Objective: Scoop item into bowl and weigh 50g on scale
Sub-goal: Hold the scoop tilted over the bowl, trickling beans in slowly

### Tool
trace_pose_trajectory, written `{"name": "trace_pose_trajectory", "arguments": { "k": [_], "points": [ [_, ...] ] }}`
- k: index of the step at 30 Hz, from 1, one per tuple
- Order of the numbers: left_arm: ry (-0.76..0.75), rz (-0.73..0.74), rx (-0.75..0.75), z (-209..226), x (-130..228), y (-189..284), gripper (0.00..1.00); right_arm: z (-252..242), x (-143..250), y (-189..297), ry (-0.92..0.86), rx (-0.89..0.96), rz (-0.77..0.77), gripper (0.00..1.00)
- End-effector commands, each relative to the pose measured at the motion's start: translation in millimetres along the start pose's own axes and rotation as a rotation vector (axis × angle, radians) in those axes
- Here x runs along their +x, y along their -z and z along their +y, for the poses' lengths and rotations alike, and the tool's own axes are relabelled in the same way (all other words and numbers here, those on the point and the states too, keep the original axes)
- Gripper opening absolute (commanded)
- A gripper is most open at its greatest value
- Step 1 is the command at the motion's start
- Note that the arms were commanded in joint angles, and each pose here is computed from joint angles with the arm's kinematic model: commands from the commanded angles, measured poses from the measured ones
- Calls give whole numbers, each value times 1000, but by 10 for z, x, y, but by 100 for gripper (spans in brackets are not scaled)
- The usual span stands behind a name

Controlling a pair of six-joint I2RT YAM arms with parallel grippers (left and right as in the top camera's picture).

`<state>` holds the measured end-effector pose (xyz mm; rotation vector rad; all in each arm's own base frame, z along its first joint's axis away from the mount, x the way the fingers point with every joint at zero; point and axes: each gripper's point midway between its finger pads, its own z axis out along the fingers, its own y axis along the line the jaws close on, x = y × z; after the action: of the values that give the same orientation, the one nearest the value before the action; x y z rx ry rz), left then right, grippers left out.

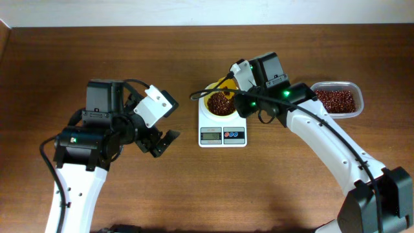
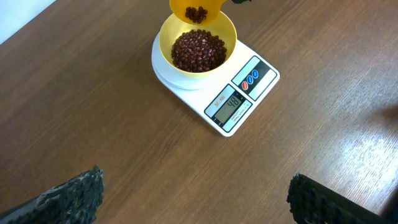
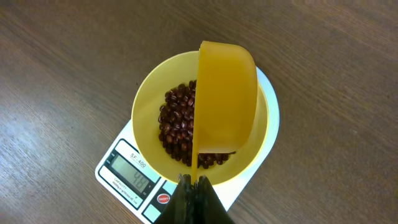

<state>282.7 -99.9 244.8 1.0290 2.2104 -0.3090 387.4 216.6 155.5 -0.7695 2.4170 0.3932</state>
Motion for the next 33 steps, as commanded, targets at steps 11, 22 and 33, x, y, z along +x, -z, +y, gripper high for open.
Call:
{"name": "trace_pose_trajectory", "arguments": {
  "k": [11,22,33],
  "points": [
    [-21,-13,-13,27,-51,43,99,77,-31,0,63,15,21,4],
    [-21,-13,-13,27,-51,43,99,31,-58,11,73,46,26,4],
    [-20,-13,-13,28,-50,43,99,48,-73,18,76,44,23,4]
  ]
}}
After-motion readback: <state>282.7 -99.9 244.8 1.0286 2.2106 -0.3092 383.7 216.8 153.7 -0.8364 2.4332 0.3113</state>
